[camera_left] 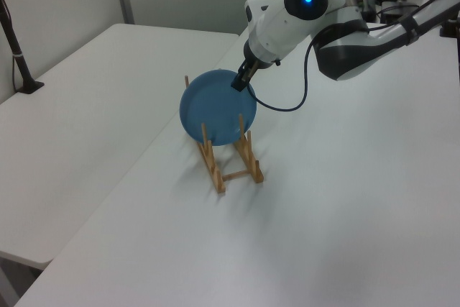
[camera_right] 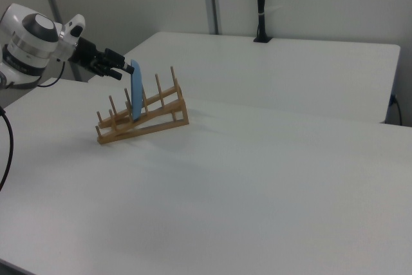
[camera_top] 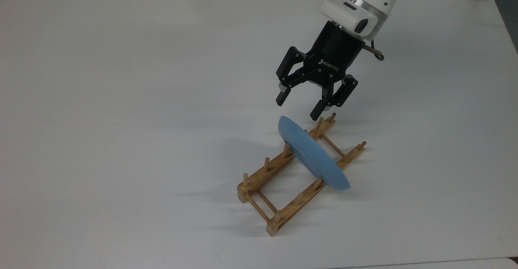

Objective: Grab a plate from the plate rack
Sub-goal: 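Move the open gripper over the rim of the blue plate, then lower the gripper onto the plate rim and close it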

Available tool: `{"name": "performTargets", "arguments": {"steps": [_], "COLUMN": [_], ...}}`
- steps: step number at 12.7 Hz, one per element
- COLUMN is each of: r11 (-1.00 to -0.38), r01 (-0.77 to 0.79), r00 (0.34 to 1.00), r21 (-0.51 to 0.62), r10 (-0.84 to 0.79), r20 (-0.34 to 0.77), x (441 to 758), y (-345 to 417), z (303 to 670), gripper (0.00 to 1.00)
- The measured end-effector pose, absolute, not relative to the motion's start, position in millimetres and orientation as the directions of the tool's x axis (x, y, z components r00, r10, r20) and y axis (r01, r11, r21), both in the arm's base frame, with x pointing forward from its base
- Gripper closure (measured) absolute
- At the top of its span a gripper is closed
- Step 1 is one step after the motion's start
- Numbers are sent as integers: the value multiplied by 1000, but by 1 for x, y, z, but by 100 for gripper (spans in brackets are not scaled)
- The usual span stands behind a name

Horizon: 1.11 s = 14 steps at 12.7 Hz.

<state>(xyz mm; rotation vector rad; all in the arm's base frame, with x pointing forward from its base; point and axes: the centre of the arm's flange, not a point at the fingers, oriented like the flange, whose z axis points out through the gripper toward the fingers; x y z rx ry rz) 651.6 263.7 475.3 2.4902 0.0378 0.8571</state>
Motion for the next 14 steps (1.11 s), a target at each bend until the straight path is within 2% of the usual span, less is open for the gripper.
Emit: {"name": "performTargets", "arguments": {"steps": [2,8,9,10,11,13,14], "r11": [-870,-858,-856,-855,-857,-858,-858], "r01": [-130,-126,-126,-125,-123,-122,-123], "r00": [802,799,797,796,794,793,793], "r21": [476,498,502,502,501,499,500], "r10": [190,210,214,216,218,218,218], "r20": [567,564,565,566,568,568,569], "x": [653,662,662,663,663,664,664], "y": [264,264,264,264,265,265,265], "z": [472,461,461,460,460,460,460], "gripper": [32,41,50,53,62,68,82]}}
